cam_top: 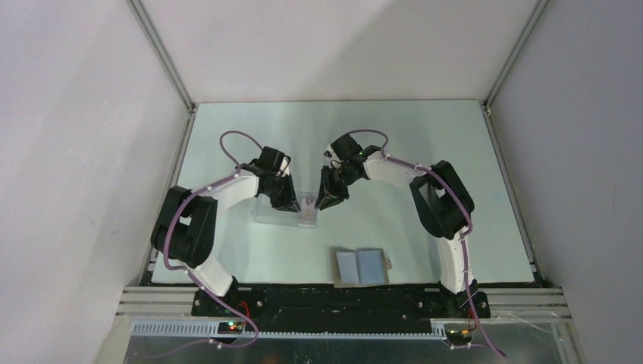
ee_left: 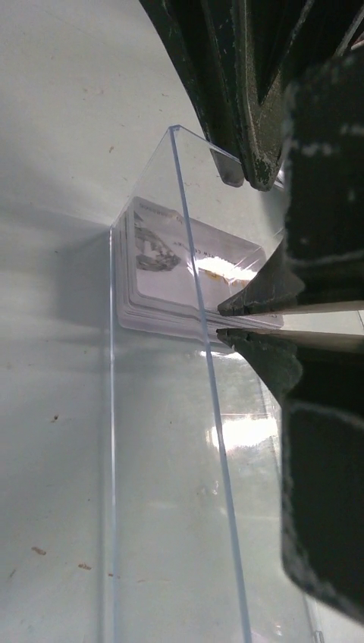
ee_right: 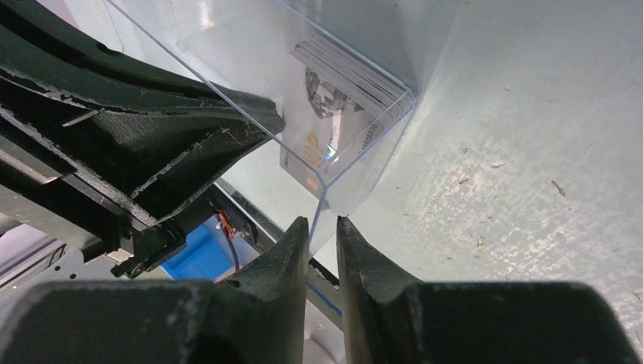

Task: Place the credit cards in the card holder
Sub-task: Pick up the credit card from the storage box.

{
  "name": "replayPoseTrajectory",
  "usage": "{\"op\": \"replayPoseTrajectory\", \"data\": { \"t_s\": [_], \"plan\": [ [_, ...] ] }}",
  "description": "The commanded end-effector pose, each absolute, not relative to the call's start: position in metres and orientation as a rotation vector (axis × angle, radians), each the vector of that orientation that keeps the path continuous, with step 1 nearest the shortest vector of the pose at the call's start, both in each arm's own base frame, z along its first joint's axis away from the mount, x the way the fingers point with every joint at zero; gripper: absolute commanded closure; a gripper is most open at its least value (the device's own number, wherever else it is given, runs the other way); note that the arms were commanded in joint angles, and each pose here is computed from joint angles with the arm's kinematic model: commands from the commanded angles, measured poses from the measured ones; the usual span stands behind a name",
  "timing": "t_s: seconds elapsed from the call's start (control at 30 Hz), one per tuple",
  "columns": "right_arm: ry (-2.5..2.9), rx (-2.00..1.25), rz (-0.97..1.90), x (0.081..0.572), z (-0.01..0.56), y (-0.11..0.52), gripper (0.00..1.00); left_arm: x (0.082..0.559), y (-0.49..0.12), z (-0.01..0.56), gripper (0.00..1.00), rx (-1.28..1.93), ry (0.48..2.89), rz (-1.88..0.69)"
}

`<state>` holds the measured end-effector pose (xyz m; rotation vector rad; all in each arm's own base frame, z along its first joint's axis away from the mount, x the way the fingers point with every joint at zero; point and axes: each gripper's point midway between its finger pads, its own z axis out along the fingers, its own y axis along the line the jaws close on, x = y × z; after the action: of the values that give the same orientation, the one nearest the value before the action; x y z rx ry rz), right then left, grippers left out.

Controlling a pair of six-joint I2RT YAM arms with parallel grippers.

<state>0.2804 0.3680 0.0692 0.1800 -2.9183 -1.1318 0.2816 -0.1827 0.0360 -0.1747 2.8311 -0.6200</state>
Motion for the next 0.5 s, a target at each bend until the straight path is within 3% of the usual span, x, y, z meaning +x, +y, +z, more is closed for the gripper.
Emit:
{"op": "replayPoseTrajectory", "data": {
  "t_s": [0.0,0.47],
  "plan": [
    [-2.926,0.194,-1.101,0.282,0.067,0.367,0.77,0.297,-0.184,0.048,0.86,-0.13,2.781,-0.618],
    [-2.913,0.2,-1.105,0.281,0.066,0.369,0.8,0.296,-0.196,0.041,0.85,-0.082,2.807,-0.615]
  ]
}}
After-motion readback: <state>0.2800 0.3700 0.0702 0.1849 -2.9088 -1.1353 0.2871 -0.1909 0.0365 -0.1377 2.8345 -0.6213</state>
